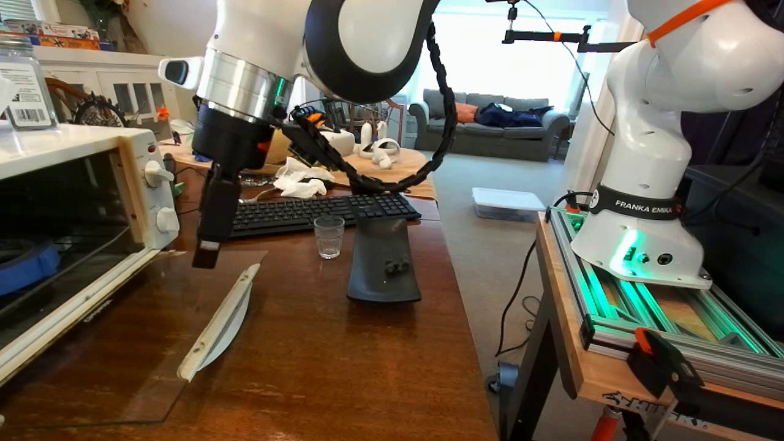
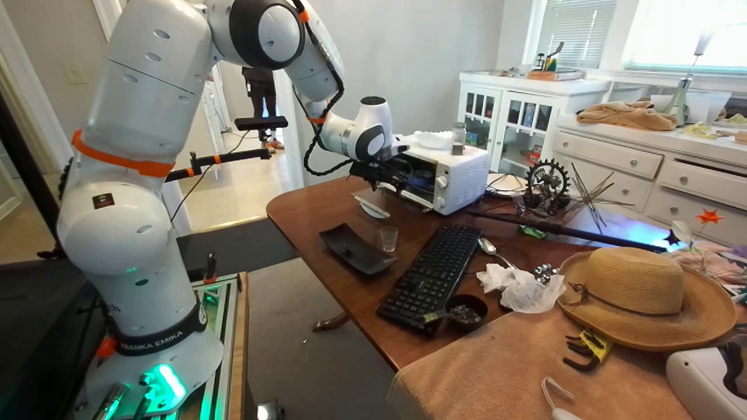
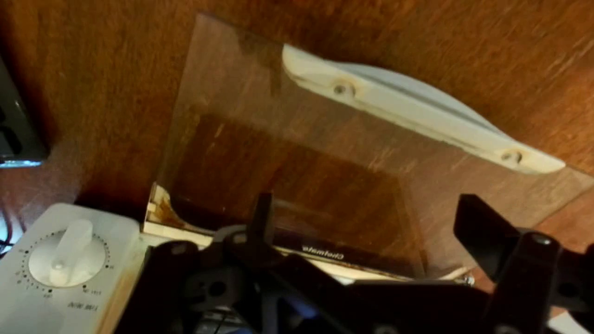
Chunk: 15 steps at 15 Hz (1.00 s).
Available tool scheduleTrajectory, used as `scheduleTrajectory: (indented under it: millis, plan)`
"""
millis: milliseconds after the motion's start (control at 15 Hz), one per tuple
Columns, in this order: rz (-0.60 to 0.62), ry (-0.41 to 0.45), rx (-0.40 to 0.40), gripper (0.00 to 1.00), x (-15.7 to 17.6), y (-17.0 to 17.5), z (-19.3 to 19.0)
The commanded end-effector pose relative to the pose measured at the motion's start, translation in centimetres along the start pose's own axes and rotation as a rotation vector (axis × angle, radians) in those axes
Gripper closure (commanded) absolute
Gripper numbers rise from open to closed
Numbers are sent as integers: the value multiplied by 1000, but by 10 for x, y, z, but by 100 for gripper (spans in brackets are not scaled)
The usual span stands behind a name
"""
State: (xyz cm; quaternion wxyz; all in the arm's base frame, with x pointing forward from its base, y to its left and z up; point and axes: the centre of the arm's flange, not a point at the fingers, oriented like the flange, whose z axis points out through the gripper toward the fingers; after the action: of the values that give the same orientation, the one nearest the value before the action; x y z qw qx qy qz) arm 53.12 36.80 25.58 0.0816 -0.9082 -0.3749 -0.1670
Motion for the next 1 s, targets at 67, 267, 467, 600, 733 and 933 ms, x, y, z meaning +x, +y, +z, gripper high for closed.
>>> scheduleTrajectory:
  millis: [67, 267, 467, 600, 733, 933]
  plan:
    - [24, 29, 1, 0, 6, -1, 2]
    - [32, 36, 1, 0, 8, 1, 5]
    - [93, 173, -44, 0, 8, -2, 11]
    - [136, 256, -75, 0, 10, -2, 16]
    - [162, 306, -87, 0, 6, 0, 25]
    - [185, 367, -104, 0, 2, -4, 48]
